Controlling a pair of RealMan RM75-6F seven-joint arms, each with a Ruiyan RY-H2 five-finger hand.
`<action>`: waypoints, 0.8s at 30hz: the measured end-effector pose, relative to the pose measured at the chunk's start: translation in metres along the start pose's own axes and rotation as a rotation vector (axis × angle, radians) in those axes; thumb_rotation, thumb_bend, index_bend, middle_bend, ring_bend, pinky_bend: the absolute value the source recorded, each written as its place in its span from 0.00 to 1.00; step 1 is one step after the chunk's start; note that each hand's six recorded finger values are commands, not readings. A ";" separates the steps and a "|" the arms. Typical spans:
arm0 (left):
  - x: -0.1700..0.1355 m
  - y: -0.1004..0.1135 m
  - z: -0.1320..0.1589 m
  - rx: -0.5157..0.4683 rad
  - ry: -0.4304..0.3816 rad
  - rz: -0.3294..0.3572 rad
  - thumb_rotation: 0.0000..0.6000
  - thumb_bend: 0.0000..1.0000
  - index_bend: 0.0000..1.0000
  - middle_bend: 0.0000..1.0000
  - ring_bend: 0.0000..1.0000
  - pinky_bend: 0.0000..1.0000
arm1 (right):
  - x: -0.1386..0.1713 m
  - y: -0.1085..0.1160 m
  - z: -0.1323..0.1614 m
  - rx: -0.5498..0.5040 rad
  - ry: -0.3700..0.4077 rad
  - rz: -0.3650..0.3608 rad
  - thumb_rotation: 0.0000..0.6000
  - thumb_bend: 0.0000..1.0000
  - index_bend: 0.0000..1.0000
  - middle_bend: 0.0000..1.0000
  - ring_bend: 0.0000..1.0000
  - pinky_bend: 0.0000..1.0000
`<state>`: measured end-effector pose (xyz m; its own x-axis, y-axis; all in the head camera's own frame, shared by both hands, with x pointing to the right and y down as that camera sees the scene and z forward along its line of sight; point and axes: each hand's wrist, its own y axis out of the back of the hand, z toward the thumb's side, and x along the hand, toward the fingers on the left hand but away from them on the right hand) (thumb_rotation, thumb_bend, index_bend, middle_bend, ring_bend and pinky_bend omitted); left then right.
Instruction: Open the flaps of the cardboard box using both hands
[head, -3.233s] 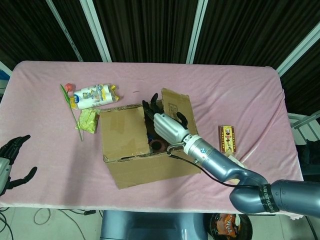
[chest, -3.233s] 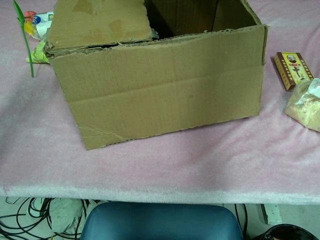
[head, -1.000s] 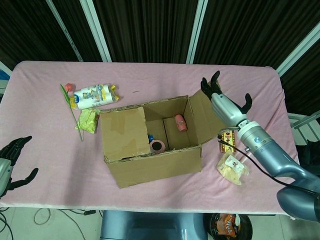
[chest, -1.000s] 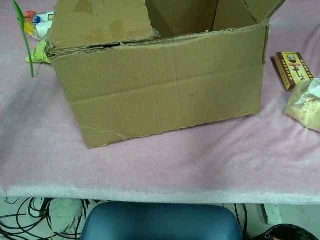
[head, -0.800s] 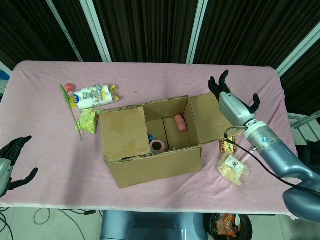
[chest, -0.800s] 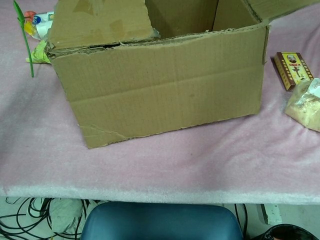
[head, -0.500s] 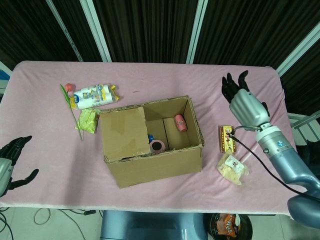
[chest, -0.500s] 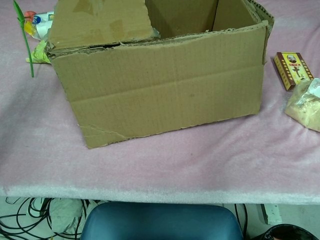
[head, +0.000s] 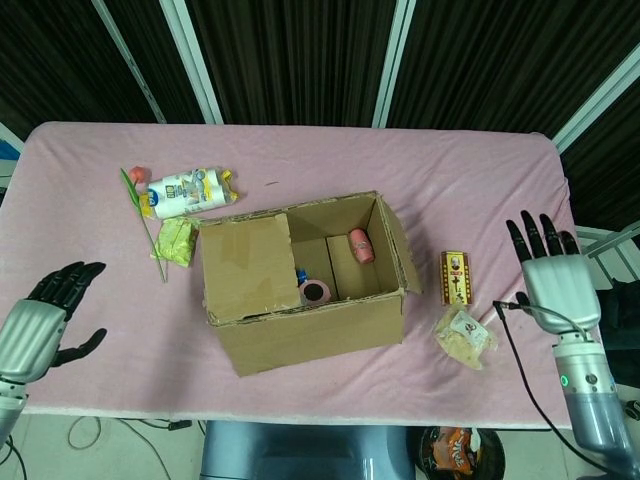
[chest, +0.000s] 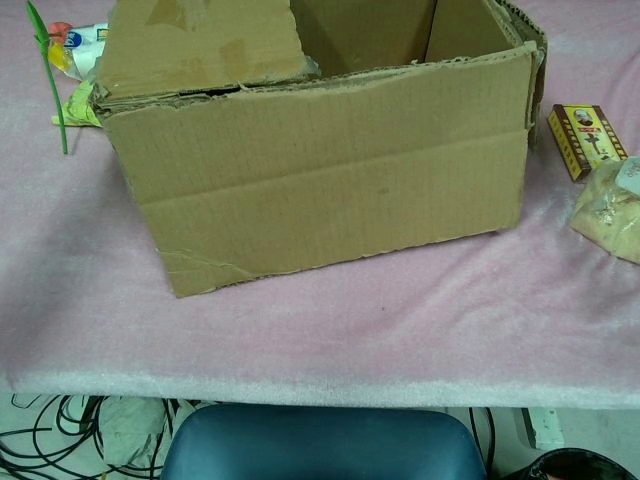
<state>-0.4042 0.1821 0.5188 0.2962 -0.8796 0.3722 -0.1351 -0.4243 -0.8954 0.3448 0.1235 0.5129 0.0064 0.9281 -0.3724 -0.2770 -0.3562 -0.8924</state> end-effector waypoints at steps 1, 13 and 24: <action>0.006 0.000 0.007 -0.002 -0.018 -0.005 1.00 0.24 0.05 0.11 0.07 0.17 | 0.006 -0.005 0.000 -0.042 -0.009 0.000 1.00 0.24 0.00 0.00 0.00 0.21; 0.093 -0.002 0.084 0.056 -0.217 -0.174 1.00 0.47 0.07 0.15 0.11 0.22 | 0.037 -0.047 -0.001 -0.171 -0.007 -0.034 1.00 0.24 0.00 0.00 0.00 0.21; 0.178 -0.005 0.170 0.195 -0.391 -0.387 1.00 0.79 0.06 0.15 0.11 0.21 | 0.037 -0.052 0.000 -0.191 0.020 -0.047 1.00 0.24 0.00 0.00 0.00 0.21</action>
<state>-0.1900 0.0642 0.5477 0.6214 -0.5080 0.5965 0.2178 -0.6193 -0.7543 0.3594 0.1767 0.5455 0.0346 0.9424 -0.3326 -0.0889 -0.3286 -0.9403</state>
